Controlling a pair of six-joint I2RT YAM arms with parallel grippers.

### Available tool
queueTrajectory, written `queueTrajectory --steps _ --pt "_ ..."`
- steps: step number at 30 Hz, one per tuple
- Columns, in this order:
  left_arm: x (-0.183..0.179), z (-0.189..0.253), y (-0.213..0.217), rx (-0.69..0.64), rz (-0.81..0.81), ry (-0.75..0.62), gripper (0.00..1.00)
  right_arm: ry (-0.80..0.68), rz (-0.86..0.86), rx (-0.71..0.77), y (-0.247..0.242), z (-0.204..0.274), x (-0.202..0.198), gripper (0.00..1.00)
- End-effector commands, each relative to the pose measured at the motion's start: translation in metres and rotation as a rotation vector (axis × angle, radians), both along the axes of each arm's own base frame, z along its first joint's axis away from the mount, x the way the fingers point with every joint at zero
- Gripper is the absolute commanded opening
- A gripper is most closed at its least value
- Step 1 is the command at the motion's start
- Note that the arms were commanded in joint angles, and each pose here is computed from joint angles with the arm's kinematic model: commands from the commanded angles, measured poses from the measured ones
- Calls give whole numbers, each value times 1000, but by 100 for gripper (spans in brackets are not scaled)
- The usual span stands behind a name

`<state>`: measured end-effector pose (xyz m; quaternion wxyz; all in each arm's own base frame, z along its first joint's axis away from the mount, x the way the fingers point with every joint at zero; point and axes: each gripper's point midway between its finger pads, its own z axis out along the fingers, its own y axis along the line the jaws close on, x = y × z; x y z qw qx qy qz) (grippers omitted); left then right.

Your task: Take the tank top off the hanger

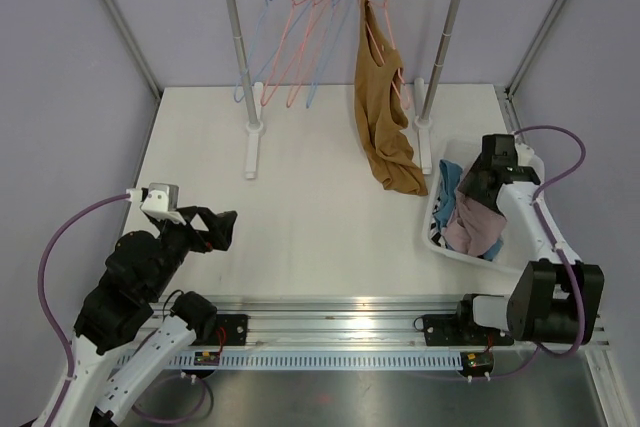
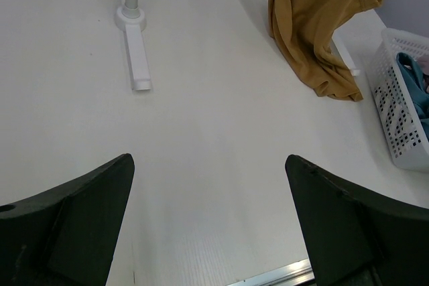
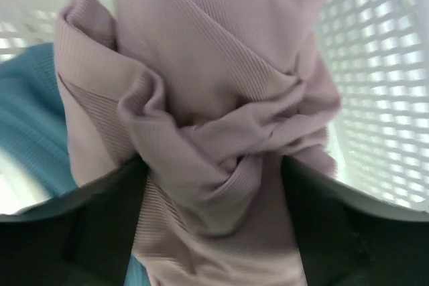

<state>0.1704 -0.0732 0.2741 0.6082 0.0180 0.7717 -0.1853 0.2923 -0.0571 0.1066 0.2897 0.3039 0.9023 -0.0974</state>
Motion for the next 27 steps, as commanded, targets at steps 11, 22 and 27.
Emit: queueTrajectory --steps 11,22,27 --pt "7 8 3 -21 34 -29 99 -619 459 248 87 241 41 100" --pt "17 -5 -2 24 23 29 99 -709 692 196 181 323 114 93" --pt "21 -12 -9 43 -4 67 99 -690 750 90 191 332 160 80"
